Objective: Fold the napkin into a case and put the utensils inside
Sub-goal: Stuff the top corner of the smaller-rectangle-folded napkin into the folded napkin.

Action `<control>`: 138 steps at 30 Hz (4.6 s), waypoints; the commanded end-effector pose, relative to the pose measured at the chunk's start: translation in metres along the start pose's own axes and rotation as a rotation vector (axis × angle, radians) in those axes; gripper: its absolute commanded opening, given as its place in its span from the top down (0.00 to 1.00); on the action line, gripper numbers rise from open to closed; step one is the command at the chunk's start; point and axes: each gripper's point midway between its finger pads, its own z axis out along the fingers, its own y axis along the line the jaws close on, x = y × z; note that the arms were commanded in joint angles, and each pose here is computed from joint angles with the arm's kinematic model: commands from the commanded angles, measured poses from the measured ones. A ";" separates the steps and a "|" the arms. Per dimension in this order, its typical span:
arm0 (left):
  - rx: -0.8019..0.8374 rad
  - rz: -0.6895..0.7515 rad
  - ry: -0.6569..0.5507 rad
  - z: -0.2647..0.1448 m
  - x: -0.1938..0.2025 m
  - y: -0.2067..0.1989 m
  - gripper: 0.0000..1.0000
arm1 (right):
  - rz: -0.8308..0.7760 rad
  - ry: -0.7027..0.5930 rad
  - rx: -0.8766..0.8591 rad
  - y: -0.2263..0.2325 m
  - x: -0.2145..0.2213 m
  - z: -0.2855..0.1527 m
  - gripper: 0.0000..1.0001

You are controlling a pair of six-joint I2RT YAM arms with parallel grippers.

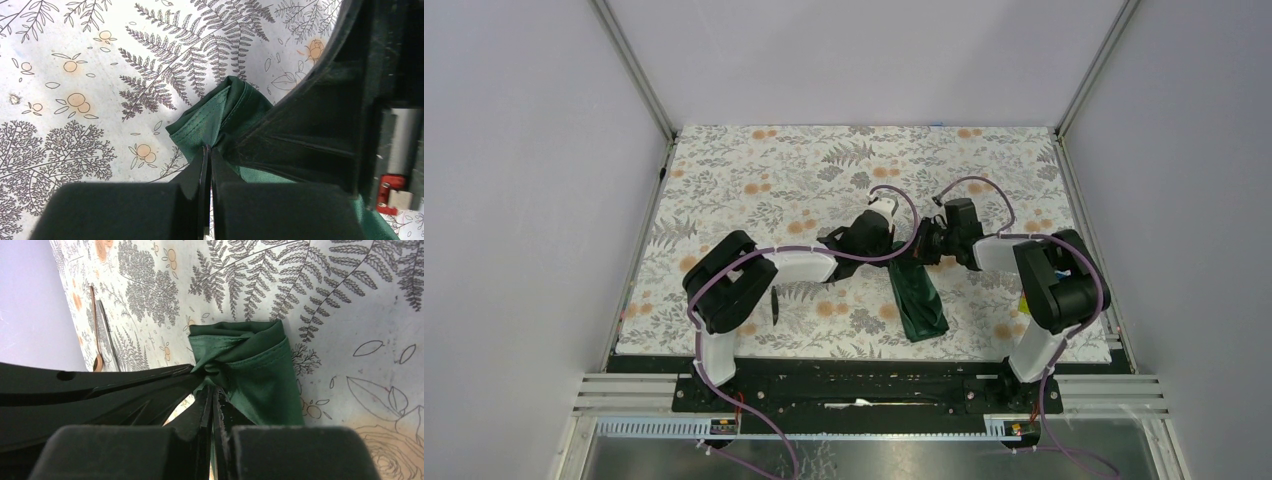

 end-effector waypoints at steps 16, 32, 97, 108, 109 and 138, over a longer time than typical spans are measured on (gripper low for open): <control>0.059 -0.080 -0.069 -0.014 -0.023 -0.007 1.00 | -0.009 0.015 -0.072 0.016 -0.001 -0.018 0.80; 0.081 -0.086 -0.070 -0.018 -0.027 -0.012 1.00 | -0.031 0.028 -0.079 0.000 -0.009 -0.003 0.69; 0.118 -0.113 -0.065 -0.026 -0.026 -0.017 1.00 | -0.024 0.060 -0.136 0.025 0.008 0.022 1.00; 0.117 -0.166 -0.090 -0.034 -0.029 -0.017 1.00 | -0.019 0.033 -0.119 0.016 0.016 0.041 1.00; 0.111 -0.174 -0.088 -0.033 -0.027 -0.015 1.00 | -0.016 0.036 -0.136 0.022 0.015 0.039 1.00; 0.083 -0.216 -0.051 -0.023 -0.014 -0.007 1.00 | 0.103 0.130 -0.250 0.026 0.038 0.044 1.00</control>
